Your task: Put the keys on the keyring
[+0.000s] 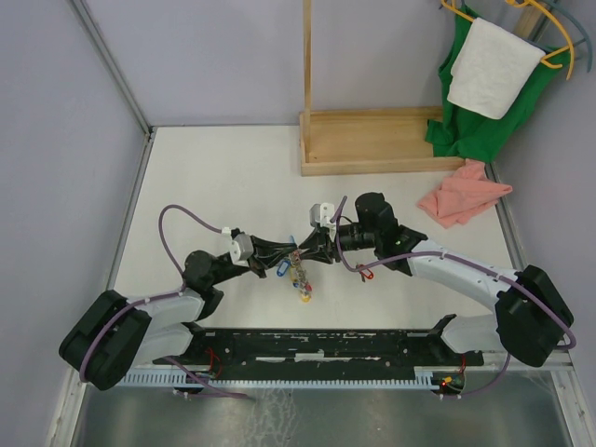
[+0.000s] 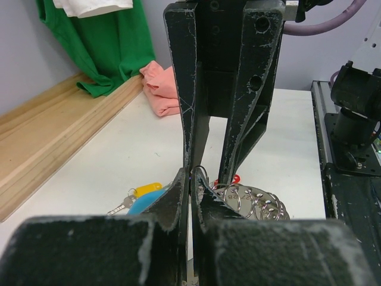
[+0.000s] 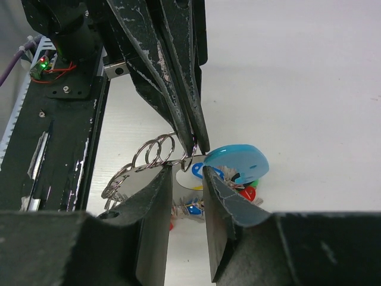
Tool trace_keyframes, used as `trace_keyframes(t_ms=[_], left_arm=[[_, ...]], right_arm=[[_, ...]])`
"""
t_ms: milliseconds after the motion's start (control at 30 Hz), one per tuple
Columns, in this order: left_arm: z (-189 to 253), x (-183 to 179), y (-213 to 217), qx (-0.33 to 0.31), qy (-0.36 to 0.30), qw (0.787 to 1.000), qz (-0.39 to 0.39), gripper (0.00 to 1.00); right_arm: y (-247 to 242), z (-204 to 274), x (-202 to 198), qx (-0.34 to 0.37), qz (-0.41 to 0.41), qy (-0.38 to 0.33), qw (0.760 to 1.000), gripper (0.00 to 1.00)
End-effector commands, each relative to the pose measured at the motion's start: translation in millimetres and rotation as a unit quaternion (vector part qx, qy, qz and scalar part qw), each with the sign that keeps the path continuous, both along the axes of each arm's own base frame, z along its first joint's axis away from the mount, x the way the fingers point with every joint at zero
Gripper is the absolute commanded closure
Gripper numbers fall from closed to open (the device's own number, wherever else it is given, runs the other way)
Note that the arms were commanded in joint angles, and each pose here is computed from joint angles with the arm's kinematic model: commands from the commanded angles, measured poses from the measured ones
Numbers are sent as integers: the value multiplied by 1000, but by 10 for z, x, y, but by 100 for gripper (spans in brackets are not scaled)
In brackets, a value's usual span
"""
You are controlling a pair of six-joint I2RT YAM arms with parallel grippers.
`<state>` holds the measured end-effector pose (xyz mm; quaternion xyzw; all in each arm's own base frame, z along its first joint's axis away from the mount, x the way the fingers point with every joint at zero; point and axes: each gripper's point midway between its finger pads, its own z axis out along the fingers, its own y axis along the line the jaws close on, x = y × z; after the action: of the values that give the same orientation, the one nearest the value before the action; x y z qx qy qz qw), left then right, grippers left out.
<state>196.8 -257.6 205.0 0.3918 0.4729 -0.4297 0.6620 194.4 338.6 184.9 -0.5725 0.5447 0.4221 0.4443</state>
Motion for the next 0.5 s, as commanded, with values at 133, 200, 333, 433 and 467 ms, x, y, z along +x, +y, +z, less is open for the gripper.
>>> trace_keyframes(t_ms=[133, 200, 333, 433, 467], left_arm=[[96, 60, 24, -18, -8, 1000, 17, 97], [92, 51, 20, -18, -8, 1000, 14, 97], [67, 21, 17, -15, -6, 1000, 9, 97], [71, 8, 19, -16, -7, 1000, 7, 97], [71, 4, 19, -16, -6, 1000, 6, 97]], right_arm=[[80, 202, 4, 44, 1, -6, 999, 65], [98, 217, 32, 51, -6, -5, 999, 67], [106, 233, 92, 56, -21, -6, 998, 69], [111, 218, 107, 54, -26, -3, 998, 71], [111, 207, 114, 53, -27, -2, 998, 72]])
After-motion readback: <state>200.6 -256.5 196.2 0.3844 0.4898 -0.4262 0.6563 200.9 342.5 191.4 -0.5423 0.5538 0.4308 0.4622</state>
